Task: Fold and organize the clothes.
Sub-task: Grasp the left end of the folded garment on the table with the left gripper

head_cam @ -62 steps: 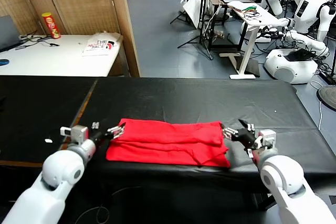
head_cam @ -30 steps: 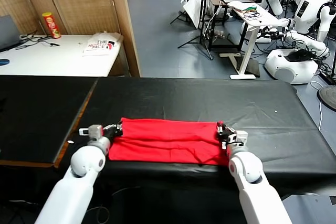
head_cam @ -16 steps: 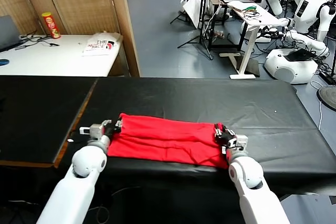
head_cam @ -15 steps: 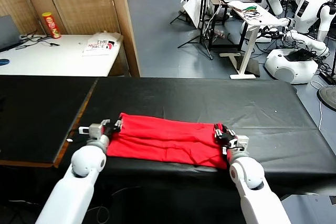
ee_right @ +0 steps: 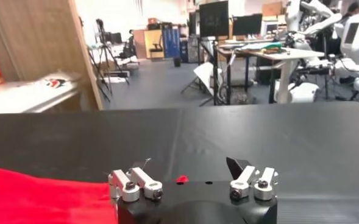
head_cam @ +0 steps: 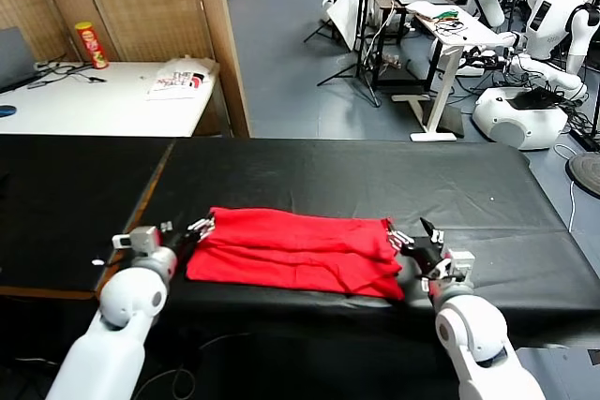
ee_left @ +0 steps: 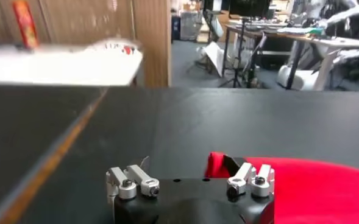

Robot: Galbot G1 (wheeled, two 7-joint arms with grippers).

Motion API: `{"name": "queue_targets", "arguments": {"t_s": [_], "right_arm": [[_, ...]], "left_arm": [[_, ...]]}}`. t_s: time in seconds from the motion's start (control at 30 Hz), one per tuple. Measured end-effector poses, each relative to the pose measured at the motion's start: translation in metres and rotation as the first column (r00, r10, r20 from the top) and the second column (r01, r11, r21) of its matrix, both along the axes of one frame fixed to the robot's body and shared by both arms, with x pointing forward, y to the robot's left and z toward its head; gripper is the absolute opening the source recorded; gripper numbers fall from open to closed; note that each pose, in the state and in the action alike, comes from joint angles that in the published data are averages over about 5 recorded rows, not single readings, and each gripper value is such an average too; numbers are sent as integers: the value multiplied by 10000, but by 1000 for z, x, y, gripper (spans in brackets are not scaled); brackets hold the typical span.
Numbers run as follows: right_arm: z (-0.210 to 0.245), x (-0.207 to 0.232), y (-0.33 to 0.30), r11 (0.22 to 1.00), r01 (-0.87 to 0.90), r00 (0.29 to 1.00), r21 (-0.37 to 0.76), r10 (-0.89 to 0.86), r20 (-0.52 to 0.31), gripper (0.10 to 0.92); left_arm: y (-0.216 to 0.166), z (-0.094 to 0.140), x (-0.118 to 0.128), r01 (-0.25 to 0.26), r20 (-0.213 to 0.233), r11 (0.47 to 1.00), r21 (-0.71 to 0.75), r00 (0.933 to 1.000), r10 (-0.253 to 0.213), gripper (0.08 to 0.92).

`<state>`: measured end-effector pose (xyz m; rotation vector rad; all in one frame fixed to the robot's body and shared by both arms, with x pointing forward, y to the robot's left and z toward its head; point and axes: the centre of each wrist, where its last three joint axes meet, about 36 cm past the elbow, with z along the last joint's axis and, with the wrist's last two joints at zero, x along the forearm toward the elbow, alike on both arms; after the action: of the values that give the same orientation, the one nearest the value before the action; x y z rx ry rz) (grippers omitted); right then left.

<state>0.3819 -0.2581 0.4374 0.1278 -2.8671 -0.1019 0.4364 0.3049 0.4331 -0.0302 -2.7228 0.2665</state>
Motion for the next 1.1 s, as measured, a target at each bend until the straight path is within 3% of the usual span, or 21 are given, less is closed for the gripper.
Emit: {"name": "queue_targets", "arguments": {"t_s": [0.17,0.4,0.83,0.93,1.1], "right_arm": [[3,-6,0,10000,-66,10000,-4,66,29,798],[6,-12,2,9997,-237,9997,1,237,60,798],[8,-16,4,9992,-387,9992,-60,387,80,798],[9,-16,4,9991,-422,9991,-85,423,94,798],[9,-16,5,9986,-501,9986,-142,503,150,798]], "left_arm": [[0,2,-10,-114,187,9960,-890,9997,131,798],[0,-10,-23,-48,449,9989,-471,9990,69,798],[-11,-45,-48,156,-172,9997,-208,9997,-160,791],[-14,-50,-50,241,-239,9997,-96,9994,-243,706],[-17,-55,-50,412,-336,9991,-93,9986,-415,427]]}}
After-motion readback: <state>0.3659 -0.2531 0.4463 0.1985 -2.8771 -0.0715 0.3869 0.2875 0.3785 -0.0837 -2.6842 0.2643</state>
